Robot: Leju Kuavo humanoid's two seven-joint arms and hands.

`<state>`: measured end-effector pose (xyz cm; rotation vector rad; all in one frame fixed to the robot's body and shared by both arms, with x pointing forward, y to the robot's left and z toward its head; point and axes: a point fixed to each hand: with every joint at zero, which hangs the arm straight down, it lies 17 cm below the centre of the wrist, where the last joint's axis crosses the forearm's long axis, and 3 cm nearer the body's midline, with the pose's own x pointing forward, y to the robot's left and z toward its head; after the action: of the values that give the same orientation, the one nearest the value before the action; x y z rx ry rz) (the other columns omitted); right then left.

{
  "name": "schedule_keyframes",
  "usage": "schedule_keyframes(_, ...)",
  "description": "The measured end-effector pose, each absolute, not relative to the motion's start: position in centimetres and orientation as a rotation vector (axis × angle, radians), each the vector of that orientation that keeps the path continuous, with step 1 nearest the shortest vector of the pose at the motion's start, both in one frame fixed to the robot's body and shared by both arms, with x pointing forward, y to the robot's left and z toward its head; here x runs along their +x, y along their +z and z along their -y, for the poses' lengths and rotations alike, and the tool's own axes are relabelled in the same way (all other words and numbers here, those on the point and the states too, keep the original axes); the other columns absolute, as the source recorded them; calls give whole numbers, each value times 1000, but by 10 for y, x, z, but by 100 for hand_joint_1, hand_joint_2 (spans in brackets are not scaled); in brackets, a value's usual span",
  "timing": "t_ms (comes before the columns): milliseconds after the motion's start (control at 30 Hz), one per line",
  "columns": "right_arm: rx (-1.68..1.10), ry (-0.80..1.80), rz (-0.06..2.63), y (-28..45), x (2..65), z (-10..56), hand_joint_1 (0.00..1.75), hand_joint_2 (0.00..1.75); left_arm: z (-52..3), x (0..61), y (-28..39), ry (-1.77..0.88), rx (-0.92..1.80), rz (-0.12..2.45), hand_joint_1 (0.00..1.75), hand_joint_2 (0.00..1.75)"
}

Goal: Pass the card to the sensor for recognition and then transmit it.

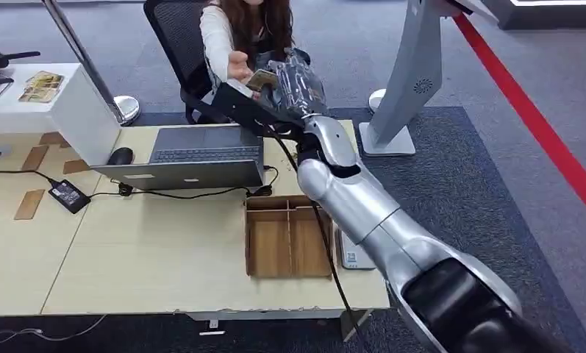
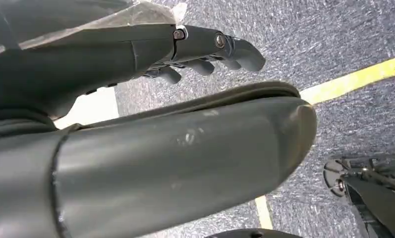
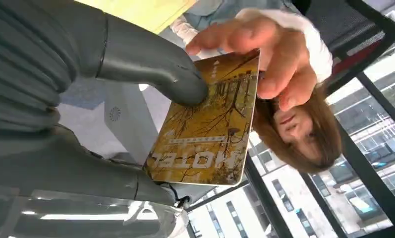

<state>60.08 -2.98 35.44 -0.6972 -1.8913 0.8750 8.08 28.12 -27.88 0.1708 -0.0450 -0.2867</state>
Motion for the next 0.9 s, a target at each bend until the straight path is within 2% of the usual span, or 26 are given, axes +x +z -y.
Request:
schedule_keyframes(200, -687, 890, 1878, 350, 601, 23, 175, 175, -281, 78, -279, -271, 168, 36, 0, 0)
schedule_keyframes(267, -680, 896, 1869, 346, 601, 20, 168, 175, -281, 78, -279, -269, 169, 35, 0, 0)
schedule_keyframes(333, -676, 900, 1865, 345, 601, 18, 131, 175, -281, 78, -279, -268, 169, 34, 0, 0)
schedule_keyframes(367, -672, 902, 1864, 343, 601, 16, 72, 175, -282, 78, -279, -268, 169, 34, 0, 0)
schedule_keyframes(400, -669, 905, 1863, 343, 600, 14, 2, 175, -282, 78, -279, -267, 169, 34, 0, 0)
schedule_keyframes(900, -670, 916, 1891, 348, 595, 4, 0, 175, -282, 77, -279, -248, 173, 29, 0, 0)
